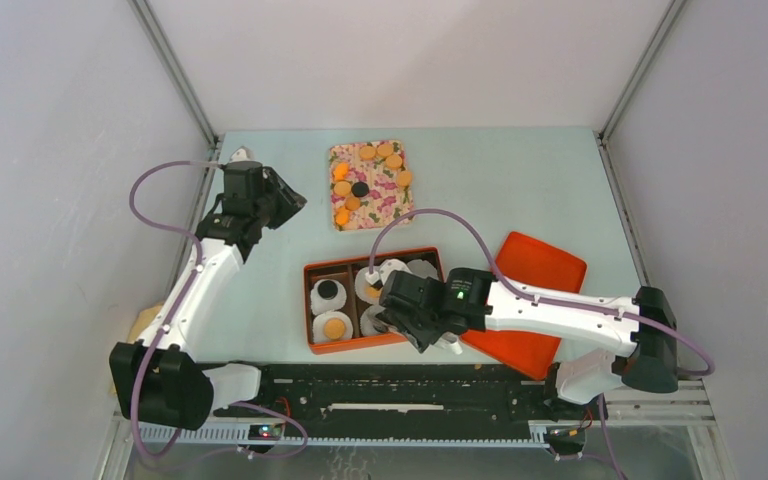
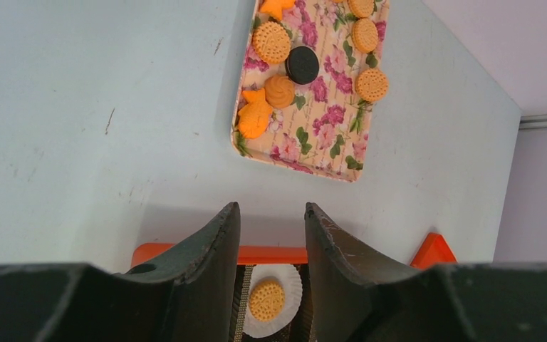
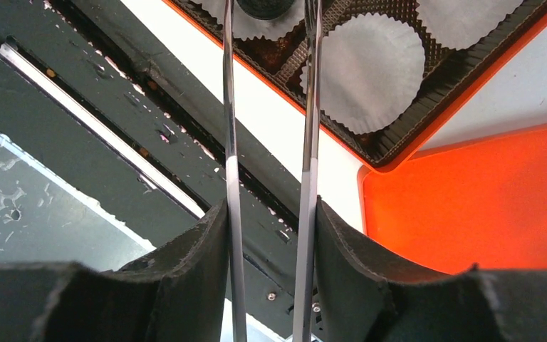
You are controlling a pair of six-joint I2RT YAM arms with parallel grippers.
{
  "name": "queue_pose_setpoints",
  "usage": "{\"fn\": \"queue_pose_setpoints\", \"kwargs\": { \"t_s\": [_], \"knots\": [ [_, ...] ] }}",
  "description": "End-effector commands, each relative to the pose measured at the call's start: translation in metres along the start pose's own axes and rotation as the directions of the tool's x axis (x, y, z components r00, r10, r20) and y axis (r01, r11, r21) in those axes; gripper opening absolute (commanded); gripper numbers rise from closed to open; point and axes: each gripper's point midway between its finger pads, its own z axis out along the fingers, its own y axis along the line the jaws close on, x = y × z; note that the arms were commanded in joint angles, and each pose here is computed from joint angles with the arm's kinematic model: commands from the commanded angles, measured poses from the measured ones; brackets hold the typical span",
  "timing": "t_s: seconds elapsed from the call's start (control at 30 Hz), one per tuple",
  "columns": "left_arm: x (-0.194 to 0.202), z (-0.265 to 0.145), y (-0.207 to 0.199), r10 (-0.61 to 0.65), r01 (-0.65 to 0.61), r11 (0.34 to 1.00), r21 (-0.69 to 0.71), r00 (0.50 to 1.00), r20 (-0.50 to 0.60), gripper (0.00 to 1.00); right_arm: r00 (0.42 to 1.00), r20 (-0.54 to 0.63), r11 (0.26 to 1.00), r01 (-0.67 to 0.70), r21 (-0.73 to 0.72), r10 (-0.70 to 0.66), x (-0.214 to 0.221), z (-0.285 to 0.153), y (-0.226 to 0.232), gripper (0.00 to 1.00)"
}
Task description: Pack the cookies
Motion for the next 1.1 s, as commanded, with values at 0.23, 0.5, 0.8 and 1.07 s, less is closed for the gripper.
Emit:
{"fn": "queue_pose_setpoints", "kwargs": {
  "t_s": [0.23, 0.5, 0.8, 1.07],
  "knots": [
    [-0.003, -0.017, -0.016, 0.017, -0.018, 0.997, 0.079, 1.000, 0.013, 0.44, 0.966, 0.252, 0.996, -0.070, 0.053, 0.055, -0.061, -0.077, -0.028, 0.48],
    [-0.002, -0.014, -0.013, 0.016, -0.017, 0.998, 0.068, 1.000, 0.015, 0.44, 0.916, 0.381, 0.974, -0.186, 0.131, 0.124, -0.118, -0.063, -0.085, 0.48],
    [0.000, -0.007, -0.009, 0.020, -0.020, 0.999, 0.049, 1.000, 0.005, 0.44, 0.911, 0.369, 0.936, -0.277, 0.216, 0.185, -0.185, 0.026, -0.167, 0.48],
    [0.001, -0.001, -0.007, 0.022, -0.022, 0.999, 0.036, 1.000, -0.002, 0.44, 0.934, 0.301, 0.938, -0.268, 0.222, 0.195, -0.212, 0.091, -0.192, 0.47]
  ]
}}
